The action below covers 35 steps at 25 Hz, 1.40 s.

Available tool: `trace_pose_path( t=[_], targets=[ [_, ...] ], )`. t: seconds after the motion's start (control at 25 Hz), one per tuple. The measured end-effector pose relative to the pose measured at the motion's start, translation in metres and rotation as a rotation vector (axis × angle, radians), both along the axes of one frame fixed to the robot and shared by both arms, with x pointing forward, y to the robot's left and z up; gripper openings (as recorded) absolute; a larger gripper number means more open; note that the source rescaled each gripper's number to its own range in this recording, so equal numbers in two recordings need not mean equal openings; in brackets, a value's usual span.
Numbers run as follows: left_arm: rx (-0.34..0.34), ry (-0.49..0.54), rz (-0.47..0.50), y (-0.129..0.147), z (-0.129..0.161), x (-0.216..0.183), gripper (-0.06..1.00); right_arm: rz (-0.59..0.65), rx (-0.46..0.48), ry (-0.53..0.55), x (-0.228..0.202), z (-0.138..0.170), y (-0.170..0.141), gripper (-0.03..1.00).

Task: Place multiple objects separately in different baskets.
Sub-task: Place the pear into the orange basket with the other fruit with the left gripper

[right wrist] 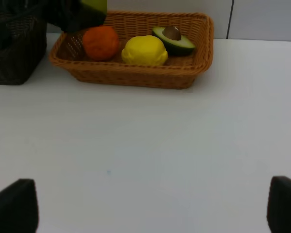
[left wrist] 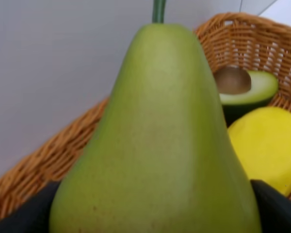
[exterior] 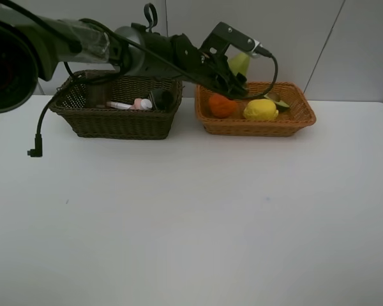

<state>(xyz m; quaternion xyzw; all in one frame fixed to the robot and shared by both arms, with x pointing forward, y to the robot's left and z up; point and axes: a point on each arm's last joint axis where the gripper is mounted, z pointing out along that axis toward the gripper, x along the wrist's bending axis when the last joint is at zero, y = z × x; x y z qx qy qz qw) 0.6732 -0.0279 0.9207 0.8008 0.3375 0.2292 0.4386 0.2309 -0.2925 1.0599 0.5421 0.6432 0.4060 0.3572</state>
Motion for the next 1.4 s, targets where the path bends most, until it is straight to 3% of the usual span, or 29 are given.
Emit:
trace_pose_path(
  t=[0.28,0.64,0.88,1.4],
  targets=[
    [0.015,0.052,0.001,-0.001,-0.020,-0.001,0.93,0.000,0.000,0.000,0.000,0.000,0.000,1.00],
    [0.017,0.054,-0.003,-0.001,-0.020,-0.001,0.93,0.000,0.000,0.000,0.000,0.000,0.000,1.00],
    [0.024,0.045,-0.013,-0.002,-0.020,-0.002,1.00,0.002,0.003,0.000,0.000,0.000,0.000,1.00],
    [0.029,0.063,-0.034,-0.006,-0.019,-0.006,1.00,0.002,0.003,0.000,0.000,0.000,0.000,1.00]
  ],
)
